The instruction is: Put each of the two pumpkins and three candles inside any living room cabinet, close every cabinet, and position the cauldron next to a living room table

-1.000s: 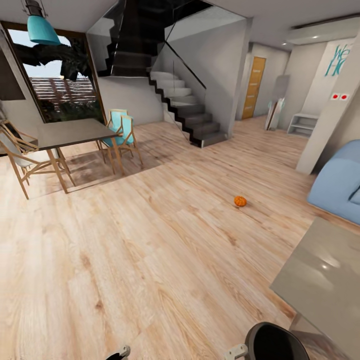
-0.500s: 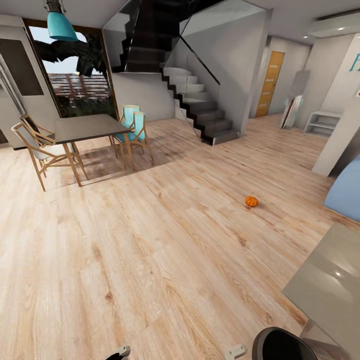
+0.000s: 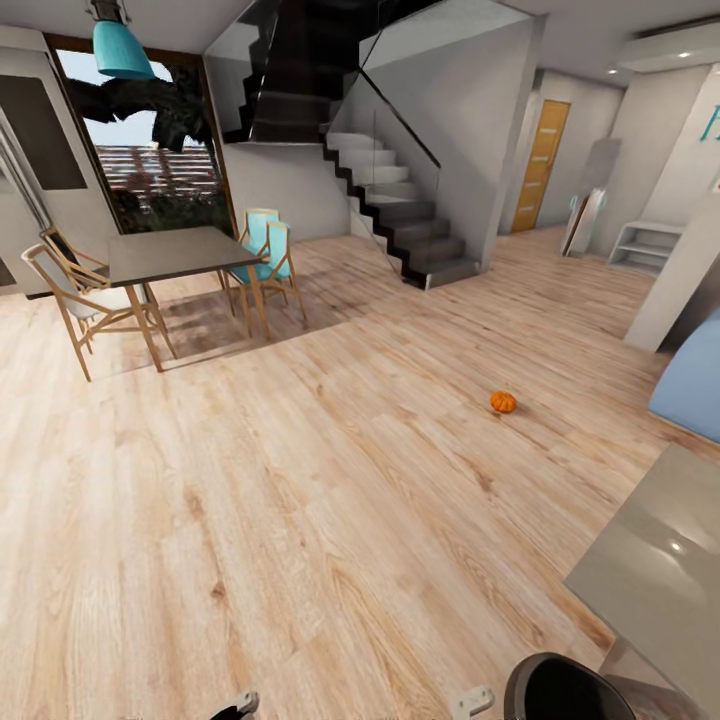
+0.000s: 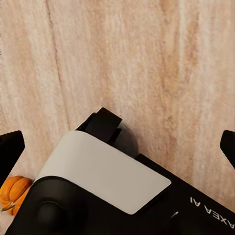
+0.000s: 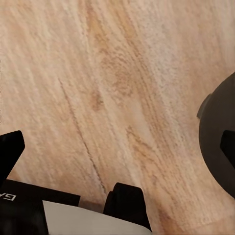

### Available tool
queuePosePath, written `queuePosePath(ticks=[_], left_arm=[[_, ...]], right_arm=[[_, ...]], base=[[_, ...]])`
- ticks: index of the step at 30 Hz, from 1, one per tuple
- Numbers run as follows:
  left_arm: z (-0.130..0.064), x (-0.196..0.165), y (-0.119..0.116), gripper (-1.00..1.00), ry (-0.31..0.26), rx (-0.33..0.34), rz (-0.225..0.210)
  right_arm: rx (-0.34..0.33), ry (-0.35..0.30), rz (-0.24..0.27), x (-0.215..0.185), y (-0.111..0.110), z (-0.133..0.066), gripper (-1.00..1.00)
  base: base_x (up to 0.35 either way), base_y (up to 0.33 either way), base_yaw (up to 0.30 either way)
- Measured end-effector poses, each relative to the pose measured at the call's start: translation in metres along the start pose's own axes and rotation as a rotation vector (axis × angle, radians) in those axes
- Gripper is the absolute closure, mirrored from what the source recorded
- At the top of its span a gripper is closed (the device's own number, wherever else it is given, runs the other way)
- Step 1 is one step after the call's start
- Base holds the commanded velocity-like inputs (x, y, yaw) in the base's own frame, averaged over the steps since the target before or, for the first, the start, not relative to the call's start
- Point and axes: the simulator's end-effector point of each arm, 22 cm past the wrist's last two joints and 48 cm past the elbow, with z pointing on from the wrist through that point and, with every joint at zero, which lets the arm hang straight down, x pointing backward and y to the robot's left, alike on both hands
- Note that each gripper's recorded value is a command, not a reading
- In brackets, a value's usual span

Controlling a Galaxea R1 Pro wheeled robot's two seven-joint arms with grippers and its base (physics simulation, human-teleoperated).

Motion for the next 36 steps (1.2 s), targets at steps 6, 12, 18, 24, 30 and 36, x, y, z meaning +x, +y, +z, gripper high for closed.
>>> queuePosePath(ticks=[6,12,18,24,30,36], left_arm=[[0.003,0.003,0.002,-1.0,0.007,-0.005,0.002],[0.005,0.006,0.003,-1.0,0.014,-0.008,0.005],[0.008,0.008,0.006,-1.0,0.021,-0.015,0.007],[0.011,0.01,0.008,-1.0,0.028,-0.021,0.009],[0.014,0.015,0.013,-1.0,0.038,-0.033,0.011],[0.017,0.019,0.017,-1.0,0.048,-0.043,0.014]], right_arm=[[-0.003,0.008,0.0,0.003,0.002,0.001,-1.0],[-0.005,0.017,0.0,0.007,0.003,0.003,-1.0],[-0.007,0.025,0.002,0.011,0.004,0.005,-1.0],[-0.006,0.034,0.002,0.015,0.003,0.006,-1.0],[-0.003,0.045,0.004,0.02,0.001,0.007,-1.0],[0.056,0.053,0.004,0.024,-0.012,0.008,-1.0]], base=[[0.0,0.0,0.0],[0.0,0.0,0.0],[0.0,0.0,0.067],[0.0,0.0,0.167],[0.0,0.0,0.17],[0.0,0.0,0.163]])
